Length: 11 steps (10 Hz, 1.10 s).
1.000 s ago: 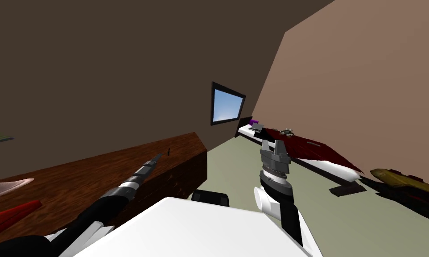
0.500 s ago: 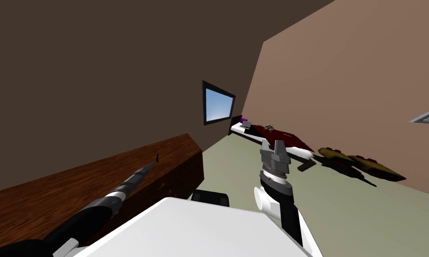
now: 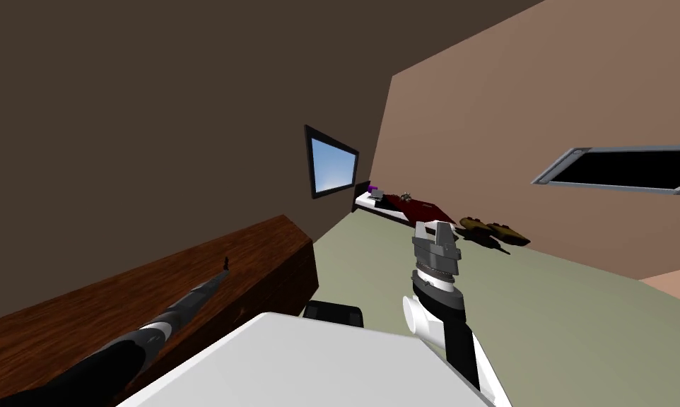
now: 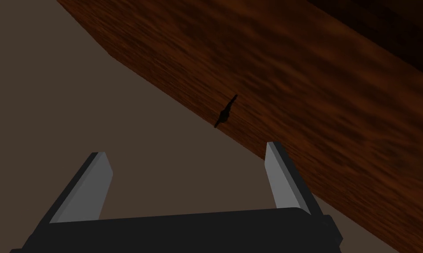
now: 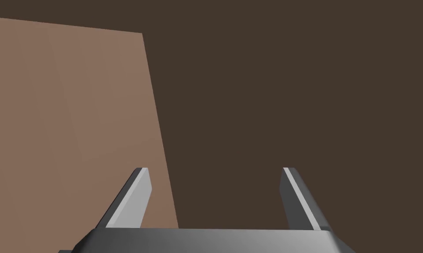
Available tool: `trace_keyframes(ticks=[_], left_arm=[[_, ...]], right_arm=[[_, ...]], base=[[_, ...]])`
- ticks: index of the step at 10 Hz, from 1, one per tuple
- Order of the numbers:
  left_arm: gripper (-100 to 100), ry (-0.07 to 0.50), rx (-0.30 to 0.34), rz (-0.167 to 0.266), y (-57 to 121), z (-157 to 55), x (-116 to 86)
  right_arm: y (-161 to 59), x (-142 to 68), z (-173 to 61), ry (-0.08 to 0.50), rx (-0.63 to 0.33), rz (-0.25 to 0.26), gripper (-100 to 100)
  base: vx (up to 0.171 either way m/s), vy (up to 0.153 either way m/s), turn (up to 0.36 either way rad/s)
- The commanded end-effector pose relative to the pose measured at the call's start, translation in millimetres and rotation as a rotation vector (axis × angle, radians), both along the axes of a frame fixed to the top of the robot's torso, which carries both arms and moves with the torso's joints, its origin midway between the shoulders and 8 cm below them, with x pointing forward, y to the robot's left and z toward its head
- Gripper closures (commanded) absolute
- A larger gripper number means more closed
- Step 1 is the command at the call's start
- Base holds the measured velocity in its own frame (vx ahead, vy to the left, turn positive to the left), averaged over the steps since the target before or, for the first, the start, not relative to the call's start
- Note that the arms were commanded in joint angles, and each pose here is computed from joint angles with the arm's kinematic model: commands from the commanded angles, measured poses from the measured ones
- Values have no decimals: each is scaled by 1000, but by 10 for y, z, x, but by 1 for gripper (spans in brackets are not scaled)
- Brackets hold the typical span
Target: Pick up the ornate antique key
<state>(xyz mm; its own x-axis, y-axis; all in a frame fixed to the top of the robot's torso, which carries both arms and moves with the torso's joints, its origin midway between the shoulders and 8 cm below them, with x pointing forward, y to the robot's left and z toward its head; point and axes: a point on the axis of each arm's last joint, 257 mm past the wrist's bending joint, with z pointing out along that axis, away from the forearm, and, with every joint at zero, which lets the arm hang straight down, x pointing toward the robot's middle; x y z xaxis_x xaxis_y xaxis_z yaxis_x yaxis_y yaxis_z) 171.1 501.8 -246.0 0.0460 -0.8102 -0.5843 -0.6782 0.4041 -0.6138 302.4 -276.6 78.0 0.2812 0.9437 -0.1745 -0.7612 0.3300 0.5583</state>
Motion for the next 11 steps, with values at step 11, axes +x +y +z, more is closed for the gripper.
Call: trace_keyframes(ticks=[11], left_arm=[[-100, 427, -32, 213, 490, -416, -1444]], right_arm=[[0, 0, 0, 0, 0, 0, 0]], base=[[8, 46, -280]])
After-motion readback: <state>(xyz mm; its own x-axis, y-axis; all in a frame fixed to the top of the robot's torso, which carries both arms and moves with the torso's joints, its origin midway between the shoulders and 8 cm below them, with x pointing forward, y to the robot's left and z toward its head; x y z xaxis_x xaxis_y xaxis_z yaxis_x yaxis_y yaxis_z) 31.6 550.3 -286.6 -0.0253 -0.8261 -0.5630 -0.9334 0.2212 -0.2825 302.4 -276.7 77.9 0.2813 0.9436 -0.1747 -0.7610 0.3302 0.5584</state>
